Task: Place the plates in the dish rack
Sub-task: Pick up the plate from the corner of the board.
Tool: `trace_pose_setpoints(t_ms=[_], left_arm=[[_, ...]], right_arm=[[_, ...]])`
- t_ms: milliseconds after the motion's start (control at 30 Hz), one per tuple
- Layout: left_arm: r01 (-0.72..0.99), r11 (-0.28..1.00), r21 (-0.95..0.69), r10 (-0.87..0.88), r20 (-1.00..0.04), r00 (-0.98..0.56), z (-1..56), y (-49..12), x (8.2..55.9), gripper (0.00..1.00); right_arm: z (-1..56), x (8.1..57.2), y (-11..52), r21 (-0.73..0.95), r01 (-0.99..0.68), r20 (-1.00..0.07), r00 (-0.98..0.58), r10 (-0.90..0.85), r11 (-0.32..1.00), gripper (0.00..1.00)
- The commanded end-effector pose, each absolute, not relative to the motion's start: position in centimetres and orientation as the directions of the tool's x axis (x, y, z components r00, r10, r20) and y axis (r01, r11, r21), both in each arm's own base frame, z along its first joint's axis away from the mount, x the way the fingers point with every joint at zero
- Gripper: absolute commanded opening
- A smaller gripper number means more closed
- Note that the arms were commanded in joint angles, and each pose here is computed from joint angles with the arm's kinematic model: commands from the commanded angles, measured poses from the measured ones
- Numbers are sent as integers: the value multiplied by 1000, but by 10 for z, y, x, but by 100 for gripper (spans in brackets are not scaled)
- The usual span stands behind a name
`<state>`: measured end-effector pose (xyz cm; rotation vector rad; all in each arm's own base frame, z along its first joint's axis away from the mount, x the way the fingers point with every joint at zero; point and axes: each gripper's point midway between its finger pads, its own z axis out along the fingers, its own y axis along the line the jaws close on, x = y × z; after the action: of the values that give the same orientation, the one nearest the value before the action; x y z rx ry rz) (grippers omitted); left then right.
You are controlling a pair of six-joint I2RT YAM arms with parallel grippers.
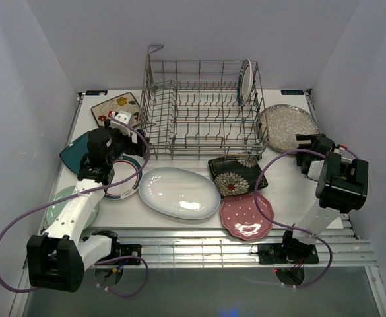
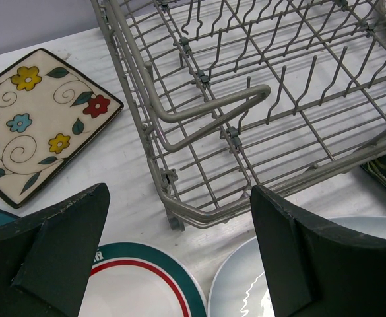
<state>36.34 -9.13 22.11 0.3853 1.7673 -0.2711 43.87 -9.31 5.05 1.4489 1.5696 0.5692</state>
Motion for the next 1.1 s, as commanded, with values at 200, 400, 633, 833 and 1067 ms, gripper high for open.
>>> trace_pose_setpoints(t_ms=[200,400,633,833,1067], left_arm=[[389,921,29,106,-978,-179,227,-90,365,98],[389,921,29,106,-978,-180,227,-90,364,98],[392,920,30,105,-979,-172,230,-91,364,98],[398,917,25,101,-980,-171,232,-92,361,98],[403,915,24,96,-983,-160,237,-93,359,98]], right_arm=[[23,440,-91,806,559,-279,66,958,196,75],[16,439,-91,806,560,-275,68,959,192,48],[18,435,-89,806,559,-277,65,959,195,8],[27,431,-88,814,545,-283,69,957,201,8],[54,426,-92,826,516,-323,100,941,228,8]])
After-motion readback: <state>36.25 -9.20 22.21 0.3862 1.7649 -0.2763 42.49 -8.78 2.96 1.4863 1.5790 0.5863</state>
